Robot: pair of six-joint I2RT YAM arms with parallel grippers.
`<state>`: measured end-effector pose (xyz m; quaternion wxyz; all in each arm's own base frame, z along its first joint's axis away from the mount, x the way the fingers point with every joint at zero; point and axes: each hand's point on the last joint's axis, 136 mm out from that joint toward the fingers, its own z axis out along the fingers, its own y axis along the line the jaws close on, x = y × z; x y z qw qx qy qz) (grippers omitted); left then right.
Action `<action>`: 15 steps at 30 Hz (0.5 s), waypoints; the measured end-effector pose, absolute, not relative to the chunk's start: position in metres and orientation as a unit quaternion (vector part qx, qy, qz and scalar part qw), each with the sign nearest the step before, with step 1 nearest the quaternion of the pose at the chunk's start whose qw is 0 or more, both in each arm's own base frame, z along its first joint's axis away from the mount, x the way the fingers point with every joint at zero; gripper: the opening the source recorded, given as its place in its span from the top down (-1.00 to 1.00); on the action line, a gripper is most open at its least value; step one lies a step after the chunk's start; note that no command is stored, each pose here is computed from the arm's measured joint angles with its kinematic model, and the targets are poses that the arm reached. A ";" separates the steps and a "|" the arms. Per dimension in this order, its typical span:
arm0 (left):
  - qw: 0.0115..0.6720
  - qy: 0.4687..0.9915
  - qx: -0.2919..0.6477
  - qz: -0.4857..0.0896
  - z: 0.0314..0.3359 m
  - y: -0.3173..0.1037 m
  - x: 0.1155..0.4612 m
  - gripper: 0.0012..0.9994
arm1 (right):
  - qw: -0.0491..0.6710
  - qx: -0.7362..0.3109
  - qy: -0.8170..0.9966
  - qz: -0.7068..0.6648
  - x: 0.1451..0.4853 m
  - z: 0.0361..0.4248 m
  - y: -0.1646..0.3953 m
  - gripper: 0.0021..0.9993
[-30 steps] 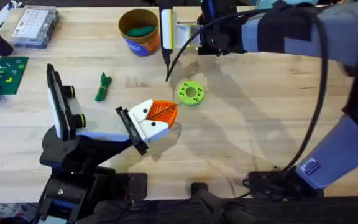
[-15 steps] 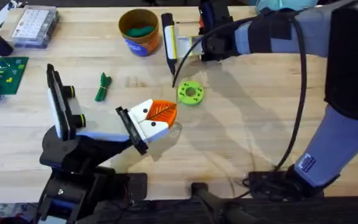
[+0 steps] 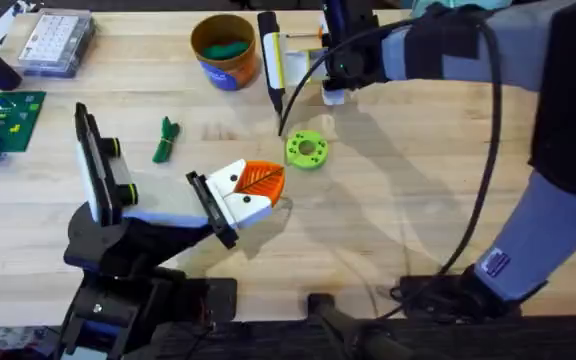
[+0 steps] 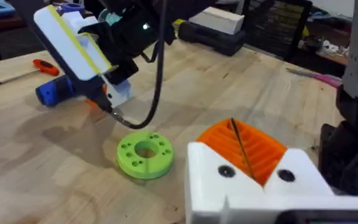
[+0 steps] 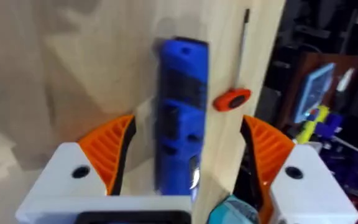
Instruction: Pick up the gripper from the table and insert it into the empty holder that is missing its gripper. Then pick up a screw, insert it into the mounting hole, and use the screwdriver to tighten it. Finally, clean up the table by picking up the vegetable and placing it into the bucket.
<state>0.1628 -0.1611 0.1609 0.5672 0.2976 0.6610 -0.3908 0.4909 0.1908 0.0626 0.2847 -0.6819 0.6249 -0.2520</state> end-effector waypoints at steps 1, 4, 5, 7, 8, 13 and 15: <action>0.567 0.661 0.298 -0.391 0.161 -0.161 0.163 0.97 | 0.277 -0.683 0.629 -0.247 0.487 0.063 0.189 -0.99; 0.567 0.661 0.298 -0.391 0.161 -0.161 0.163 0.97 | 0.265 -0.673 0.650 -0.233 0.477 0.067 0.184 -0.99; 0.567 0.661 0.298 -0.391 0.161 -0.161 0.163 0.97 | 0.269 -0.664 0.659 -0.230 0.476 0.072 0.183 -0.99; 0.567 0.661 0.298 -0.391 0.161 -0.161 0.163 0.97 | 0.287 -0.639 0.677 -0.225 0.477 0.086 0.184 -0.99; 0.567 0.661 0.298 -0.391 0.161 -0.161 0.163 0.97 | 0.299 -0.624 0.687 -0.222 0.479 0.095 0.185 -0.99; 0.567 0.661 0.298 -0.391 0.161 -0.161 0.163 0.97 | 0.360 -0.566 0.709 -0.216 0.485 0.146 0.188 -1.00; 0.567 0.661 0.298 -0.391 0.161 -0.161 0.163 0.97 | 0.373 -0.555 0.712 -0.215 0.485 0.157 0.188 -0.99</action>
